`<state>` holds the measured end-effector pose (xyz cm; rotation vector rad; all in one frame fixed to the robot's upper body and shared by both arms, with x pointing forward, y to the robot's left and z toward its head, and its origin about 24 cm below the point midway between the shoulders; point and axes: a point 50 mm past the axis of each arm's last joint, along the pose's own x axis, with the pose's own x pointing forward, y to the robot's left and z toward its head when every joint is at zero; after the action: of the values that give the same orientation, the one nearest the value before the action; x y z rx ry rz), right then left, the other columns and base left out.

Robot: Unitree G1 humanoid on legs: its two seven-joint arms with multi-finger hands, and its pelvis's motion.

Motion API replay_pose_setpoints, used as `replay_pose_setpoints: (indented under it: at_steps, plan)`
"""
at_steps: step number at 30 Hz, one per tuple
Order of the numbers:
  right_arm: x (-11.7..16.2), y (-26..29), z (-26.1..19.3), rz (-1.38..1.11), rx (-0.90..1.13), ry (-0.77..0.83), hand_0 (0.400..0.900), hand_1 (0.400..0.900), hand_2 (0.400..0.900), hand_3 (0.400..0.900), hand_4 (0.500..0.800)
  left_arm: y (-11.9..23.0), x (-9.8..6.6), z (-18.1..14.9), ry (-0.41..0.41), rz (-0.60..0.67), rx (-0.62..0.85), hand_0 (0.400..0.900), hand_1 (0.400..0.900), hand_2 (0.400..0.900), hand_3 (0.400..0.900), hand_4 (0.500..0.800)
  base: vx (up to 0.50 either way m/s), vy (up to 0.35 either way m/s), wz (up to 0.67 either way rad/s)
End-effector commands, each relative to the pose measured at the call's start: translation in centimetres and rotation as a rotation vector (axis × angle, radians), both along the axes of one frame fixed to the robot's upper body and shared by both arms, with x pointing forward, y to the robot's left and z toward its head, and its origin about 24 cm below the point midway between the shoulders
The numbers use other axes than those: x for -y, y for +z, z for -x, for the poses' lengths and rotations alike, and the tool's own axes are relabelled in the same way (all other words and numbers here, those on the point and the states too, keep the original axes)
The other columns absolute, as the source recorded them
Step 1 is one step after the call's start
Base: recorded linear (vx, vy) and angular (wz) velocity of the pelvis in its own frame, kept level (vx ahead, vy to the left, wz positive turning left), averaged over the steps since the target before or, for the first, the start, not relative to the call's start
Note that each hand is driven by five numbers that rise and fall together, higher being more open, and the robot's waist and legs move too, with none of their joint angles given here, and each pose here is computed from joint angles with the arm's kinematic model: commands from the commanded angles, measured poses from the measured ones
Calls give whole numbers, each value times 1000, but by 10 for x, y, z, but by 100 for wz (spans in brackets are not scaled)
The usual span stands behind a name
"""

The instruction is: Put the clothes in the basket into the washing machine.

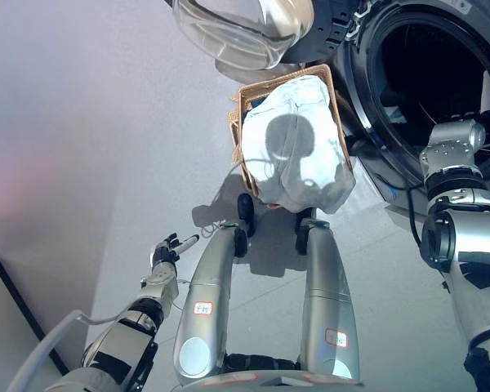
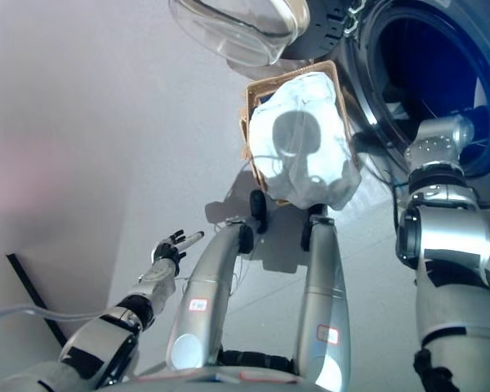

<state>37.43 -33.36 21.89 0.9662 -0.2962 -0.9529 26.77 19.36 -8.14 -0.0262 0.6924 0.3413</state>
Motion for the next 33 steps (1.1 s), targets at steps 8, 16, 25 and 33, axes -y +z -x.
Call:
replay_pose_setpoints:
  at_steps: [8,16,25,33]
  plan:
    - [-43,-28,5,531,-52,152,900,900,900,900,800,-28,-7,41,49,-16,-128,900,900,900,900,800,-11,11,-5]
    - [-100,-122,25,808,-317,465,900,900,900,900,800,-39,-11,59,54,-22,-199,900,900,900,900,800,-3,30,-6]
    - [-94,-246,93,1194,-961,804,900,900,900,900,800,-57,-13,91,-58,-72,-313,900,900,900,900,800,78,50,-6]
    - [-67,-346,212,859,-1554,1047,900,900,900,900,800,-68,-35,128,-53,-123,-444,900,900,900,900,800,81,3,-1]
